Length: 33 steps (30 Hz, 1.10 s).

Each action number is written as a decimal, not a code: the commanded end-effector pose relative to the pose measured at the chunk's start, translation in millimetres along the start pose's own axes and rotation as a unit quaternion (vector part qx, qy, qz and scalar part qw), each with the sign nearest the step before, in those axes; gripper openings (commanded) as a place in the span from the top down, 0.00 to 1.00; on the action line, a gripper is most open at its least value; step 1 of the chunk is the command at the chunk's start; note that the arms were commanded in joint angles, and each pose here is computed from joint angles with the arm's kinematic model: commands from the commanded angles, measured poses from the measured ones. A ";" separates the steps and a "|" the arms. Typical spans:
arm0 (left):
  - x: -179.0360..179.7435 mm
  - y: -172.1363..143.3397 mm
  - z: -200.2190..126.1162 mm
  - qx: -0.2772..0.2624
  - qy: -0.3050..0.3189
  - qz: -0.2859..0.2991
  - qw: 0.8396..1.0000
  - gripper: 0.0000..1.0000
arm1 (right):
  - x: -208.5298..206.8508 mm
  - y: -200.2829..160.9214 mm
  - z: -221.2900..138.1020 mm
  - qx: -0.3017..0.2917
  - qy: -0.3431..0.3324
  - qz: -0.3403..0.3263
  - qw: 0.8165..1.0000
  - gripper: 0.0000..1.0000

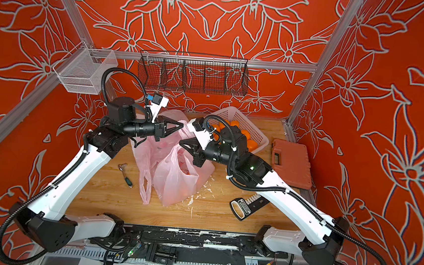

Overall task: Place the oranges into plastic bags & tie knots
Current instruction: Tie the plastic bag at the center of the board.

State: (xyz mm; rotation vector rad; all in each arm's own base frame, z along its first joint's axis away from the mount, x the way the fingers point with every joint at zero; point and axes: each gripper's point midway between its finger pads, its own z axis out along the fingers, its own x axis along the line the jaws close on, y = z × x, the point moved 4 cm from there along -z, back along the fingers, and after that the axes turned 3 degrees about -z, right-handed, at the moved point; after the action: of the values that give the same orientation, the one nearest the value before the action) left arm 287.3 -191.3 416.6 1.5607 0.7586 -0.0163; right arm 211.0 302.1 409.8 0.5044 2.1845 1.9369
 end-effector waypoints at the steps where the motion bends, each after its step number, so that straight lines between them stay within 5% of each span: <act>1: -17.3 12.6 -9.8 -0.042 -0.017 0.025 0.999 0.85 | -1.4 2.3 4.8 -0.015 0.015 0.004 1.000 1.00; 9: -17.9 15.6 -4.5 -0.038 -0.035 0.072 0.996 0.39 | -13.6 -1.6 -2.3 -0.010 0.010 0.006 1.000 1.00; 13: -8.9 20.2 -3.0 -0.047 -0.004 0.083 0.995 0.02 | -18.5 -4.1 -2.8 -0.011 0.017 0.016 1.000 1.00; 17: 6.4 19.1 -9.7 -0.056 0.055 0.086 0.993 0.03 | -16.9 -2.8 1.0 -0.010 0.039 0.017 0.999 1.00; 27: -1.6 3.3 -49.3 -0.081 0.010 0.112 0.990 0.03 | -13.4 -3.8 19.5 0.007 0.094 0.003 0.996 1.00; 33: 4.0 -0.7 -45.8 -0.074 -0.002 0.104 0.992 0.01 | -17.7 -1.3 29.5 0.004 0.099 -0.002 0.995 1.00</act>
State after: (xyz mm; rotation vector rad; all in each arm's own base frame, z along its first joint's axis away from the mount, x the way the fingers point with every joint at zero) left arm 273.8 -145.5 416.7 1.4929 0.6493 0.2036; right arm 238.4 320.5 383.4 0.4272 2.3577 2.0106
